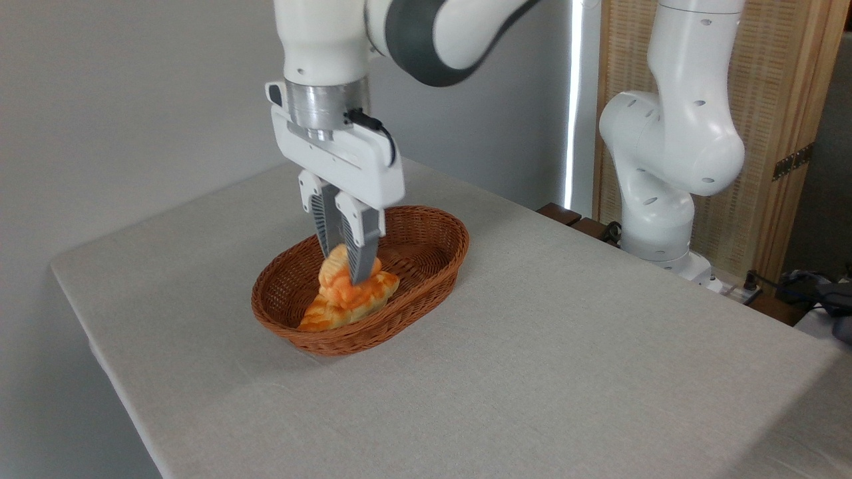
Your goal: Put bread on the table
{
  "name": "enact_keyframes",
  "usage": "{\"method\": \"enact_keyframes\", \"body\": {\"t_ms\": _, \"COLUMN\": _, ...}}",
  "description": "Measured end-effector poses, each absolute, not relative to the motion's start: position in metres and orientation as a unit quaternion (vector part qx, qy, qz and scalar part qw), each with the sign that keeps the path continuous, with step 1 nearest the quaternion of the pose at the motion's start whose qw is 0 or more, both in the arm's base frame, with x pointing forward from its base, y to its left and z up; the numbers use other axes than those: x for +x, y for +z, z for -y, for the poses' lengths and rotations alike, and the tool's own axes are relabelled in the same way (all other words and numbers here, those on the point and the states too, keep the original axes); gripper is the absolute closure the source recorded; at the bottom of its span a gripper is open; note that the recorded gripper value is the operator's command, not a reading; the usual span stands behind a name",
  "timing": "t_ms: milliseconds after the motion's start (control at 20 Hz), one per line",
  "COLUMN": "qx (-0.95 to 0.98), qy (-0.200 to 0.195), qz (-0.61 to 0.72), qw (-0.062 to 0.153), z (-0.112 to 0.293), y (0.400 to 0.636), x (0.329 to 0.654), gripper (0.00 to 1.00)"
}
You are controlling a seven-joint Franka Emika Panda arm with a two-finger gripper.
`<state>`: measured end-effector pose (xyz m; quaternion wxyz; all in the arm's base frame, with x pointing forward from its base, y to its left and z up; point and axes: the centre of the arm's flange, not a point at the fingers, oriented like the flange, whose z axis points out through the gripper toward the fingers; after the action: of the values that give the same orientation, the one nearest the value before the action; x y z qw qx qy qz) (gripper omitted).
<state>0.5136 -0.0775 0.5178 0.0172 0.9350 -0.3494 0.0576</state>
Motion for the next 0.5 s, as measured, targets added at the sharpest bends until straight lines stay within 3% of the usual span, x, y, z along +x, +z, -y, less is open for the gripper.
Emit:
{"method": "enact_keyframes", "body": {"t_ms": 300, "qx": 0.932, "qy": 0.063, "qz": 0.357, "qw": 0.019, "z": 0.003, "y": 0.517, "x": 0.521, "gripper": 0.51}}
{"method": "enact_keyframes", "body": {"t_ms": 400, "qx": 0.928, "qy": 0.063, "qz": 0.368, "qw": 0.019, "z": -0.013, "y": 0.516, "x": 0.521, "gripper": 0.34}}
{"method": "enact_keyframes", "body": {"t_ms": 450, "qx": 0.925, "qy": 0.063, "qz": 0.374, "qw": 0.019, "z": -0.022, "y": 0.515, "x": 0.521, "gripper": 0.08}}
{"method": "enact_keyframes", "body": {"t_ms": 500, "qx": 0.922, "qy": 0.063, "qz": 0.381, "qw": 0.019, "z": -0.029, "y": 0.514, "x": 0.521, "gripper": 0.00}}
